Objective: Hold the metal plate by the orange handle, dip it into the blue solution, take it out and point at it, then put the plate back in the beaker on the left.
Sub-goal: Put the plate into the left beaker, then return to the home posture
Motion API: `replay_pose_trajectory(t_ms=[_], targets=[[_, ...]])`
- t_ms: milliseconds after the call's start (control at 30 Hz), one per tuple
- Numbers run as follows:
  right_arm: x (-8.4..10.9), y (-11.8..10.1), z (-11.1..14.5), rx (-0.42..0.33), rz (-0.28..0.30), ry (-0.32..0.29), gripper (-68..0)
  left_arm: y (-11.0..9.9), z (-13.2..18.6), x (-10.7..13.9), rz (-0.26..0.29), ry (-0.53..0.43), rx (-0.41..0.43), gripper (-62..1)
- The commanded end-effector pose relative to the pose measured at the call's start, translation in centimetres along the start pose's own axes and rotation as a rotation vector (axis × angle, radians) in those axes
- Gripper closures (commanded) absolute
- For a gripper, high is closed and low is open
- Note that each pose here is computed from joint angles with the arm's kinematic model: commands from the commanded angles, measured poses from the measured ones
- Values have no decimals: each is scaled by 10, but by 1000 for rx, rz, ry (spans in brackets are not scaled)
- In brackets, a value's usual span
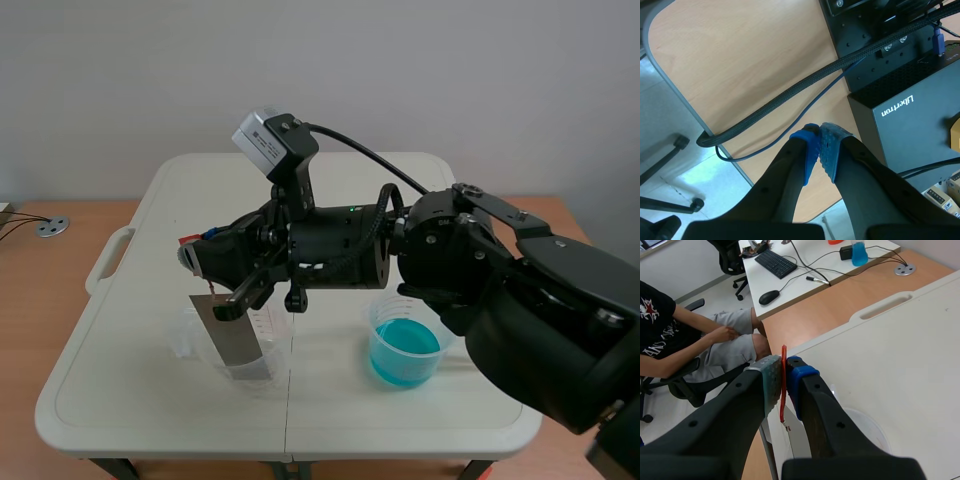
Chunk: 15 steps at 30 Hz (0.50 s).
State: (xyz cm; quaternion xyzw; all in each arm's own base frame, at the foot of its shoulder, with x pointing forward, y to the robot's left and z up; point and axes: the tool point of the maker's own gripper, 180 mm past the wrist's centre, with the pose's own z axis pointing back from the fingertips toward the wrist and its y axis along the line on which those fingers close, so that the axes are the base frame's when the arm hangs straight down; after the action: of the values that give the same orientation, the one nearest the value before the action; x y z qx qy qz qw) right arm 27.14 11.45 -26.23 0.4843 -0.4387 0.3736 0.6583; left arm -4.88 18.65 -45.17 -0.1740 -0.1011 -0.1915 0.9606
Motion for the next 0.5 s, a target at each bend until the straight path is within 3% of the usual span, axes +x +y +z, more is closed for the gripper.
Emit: replay_pose_trajectory(t_ms=[0,133,300,467], targets=[[10,4,-2,14,13,-30,-13,-1,2,1,-1,-5,-8,-15],[7,3,-2,9,28,-12,-17,-1,2,1,-1,-5,-8,-15],[5,1,0,5,30,-7,-136,-1,2,1,-1,-5,-8,-15],[7,-4,3,-9,30,-13,-159,-1,2,1,-1,-5,-8,-15]])
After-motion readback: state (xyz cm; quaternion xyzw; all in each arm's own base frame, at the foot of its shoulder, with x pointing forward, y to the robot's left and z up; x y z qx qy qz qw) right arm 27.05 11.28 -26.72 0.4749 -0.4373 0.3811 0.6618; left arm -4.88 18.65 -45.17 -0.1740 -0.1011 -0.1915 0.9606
